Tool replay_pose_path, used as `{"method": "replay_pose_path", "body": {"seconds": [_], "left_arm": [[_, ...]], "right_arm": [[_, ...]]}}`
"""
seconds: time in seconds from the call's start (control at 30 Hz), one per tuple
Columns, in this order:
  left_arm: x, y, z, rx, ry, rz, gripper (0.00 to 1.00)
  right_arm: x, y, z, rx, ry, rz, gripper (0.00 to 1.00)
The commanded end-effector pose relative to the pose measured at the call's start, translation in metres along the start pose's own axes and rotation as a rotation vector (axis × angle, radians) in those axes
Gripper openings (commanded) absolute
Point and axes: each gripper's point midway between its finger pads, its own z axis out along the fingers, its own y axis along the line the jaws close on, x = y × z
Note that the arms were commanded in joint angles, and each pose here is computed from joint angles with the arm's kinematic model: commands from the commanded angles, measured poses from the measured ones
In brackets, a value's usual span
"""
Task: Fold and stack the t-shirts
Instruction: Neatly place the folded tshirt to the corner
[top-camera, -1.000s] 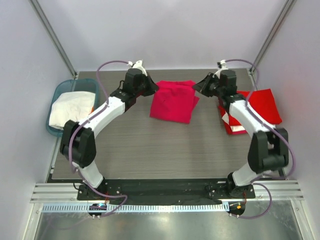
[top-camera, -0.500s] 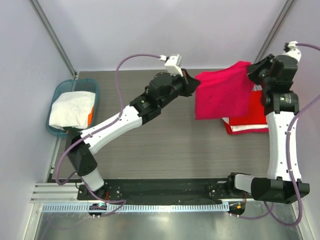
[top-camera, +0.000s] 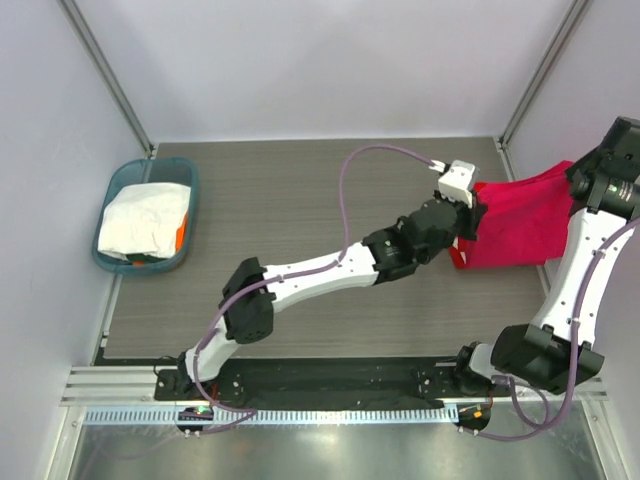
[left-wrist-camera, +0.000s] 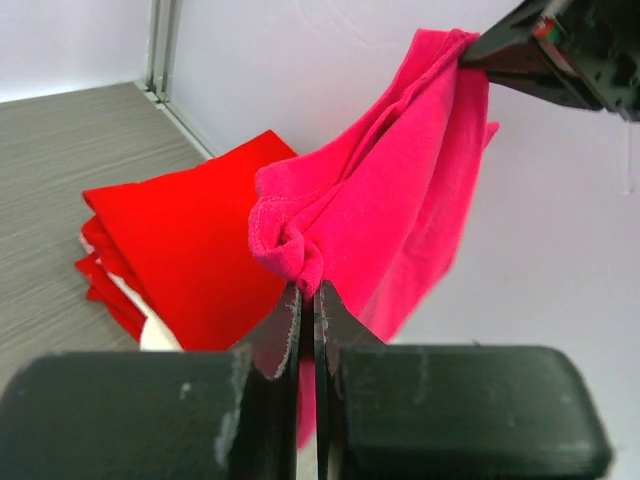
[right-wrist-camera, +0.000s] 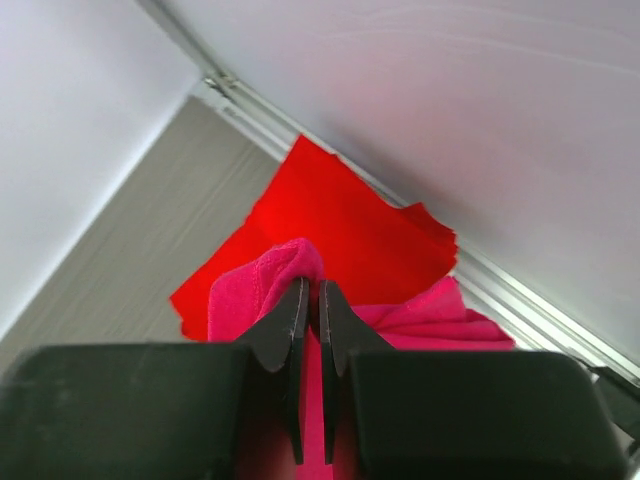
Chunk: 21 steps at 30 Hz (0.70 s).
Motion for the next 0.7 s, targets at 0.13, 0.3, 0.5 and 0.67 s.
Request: {"method": "replay_pose_path", "body": {"seconds": [0.13, 0.3, 0.5, 0.67], "left_arm": [[-0.033, -0.02, 0.026, -0.019, -0.153, -0.019, 0.0], [-0.024, -0.012, 0.038, -0.043, -0.18, -0.03, 0.0], [-0.03, 0.008, 0.055, -0.036, -0.198, -0.145, 0.0], [-0.023, 0.029, 0.069, -0.038, -0.202, -0.209, 0.0]], "right_arm": [[-0.028, -0.022, 0.029, 0.058, -0.036, 0.001, 0.01], [-0.022, -0.017, 0.053, 0.034, -0.004, 0.021, 0.01], [-0.031, -0.012, 0.067, 0.027, -0.009, 0.024, 0.01], [-0.029, -0.013, 0.082, 0.04, 0.004, 0.019, 0.01]]}}
